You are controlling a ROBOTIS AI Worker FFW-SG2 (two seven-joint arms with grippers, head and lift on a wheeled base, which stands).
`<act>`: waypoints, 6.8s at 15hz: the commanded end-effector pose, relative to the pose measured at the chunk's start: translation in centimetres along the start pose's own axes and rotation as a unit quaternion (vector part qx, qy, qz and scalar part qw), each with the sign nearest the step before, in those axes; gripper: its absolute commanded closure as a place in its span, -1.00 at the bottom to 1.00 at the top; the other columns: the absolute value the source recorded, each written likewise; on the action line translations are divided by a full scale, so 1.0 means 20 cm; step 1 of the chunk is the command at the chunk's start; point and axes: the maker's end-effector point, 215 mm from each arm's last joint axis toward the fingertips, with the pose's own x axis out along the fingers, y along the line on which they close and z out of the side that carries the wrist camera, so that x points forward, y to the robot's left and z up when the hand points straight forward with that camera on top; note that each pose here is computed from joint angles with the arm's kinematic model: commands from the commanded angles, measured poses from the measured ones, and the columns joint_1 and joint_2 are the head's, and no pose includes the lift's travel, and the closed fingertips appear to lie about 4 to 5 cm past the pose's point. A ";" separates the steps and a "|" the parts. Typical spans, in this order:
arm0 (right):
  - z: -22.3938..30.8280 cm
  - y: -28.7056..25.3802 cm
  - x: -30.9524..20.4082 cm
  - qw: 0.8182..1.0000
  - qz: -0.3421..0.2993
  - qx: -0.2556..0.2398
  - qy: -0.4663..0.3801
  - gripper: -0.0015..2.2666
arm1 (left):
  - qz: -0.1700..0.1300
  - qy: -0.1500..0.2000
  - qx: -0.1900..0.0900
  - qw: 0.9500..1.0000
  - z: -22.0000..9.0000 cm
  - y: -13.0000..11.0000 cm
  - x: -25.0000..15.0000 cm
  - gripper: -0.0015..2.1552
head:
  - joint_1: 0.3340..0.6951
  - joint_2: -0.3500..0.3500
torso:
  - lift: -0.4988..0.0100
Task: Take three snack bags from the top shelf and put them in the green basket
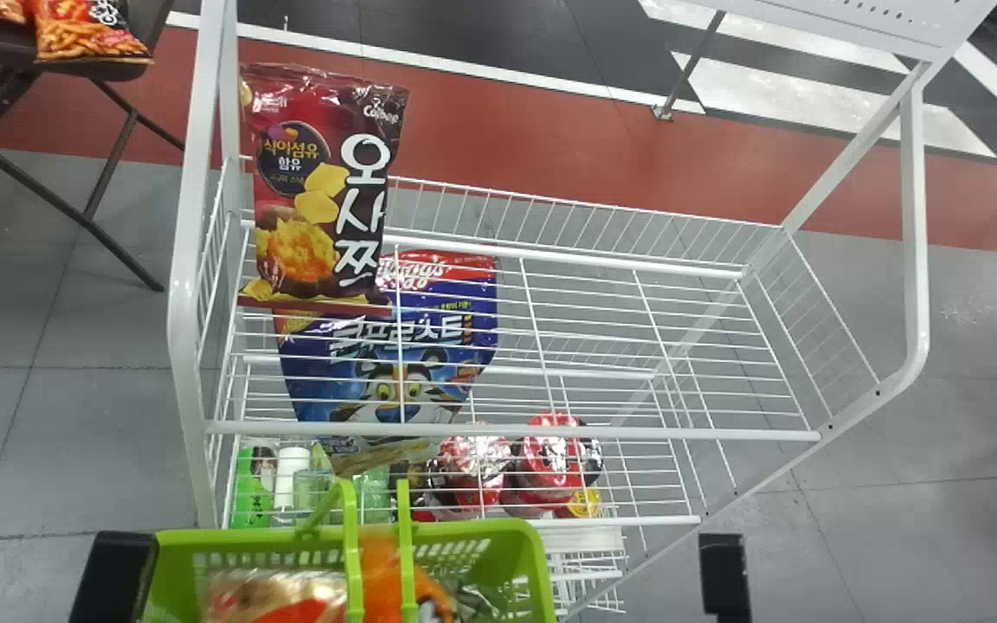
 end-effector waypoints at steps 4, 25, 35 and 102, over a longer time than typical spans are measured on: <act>0.13 -0.20 -0.06 0.994 -0.072 -0.060 -0.048 0.80 | 0.000 0.000 0.000 1.000 0.00 0.00 0.00 0.29 | 1.00 -1.00 | 0.85; 0.97 0.32 -0.33 0.857 -0.169 -0.292 -0.391 -0.93 | 0.013 0.009 0.000 1.000 -0.06 0.01 0.00 0.29 | 1.00 -1.00 | 0.85; 0.99 0.33 -0.36 0.849 -0.172 -0.301 -0.398 -0.93 | 0.015 0.006 0.000 1.000 -0.05 0.02 -0.02 0.29 | 1.00 -1.00 | 0.85; 1.04 0.33 -0.45 0.844 -0.170 -0.295 -0.415 -0.92 | 0.018 0.009 0.004 1.000 -0.05 0.01 -0.01 0.29 | 1.00 -1.00 | 0.85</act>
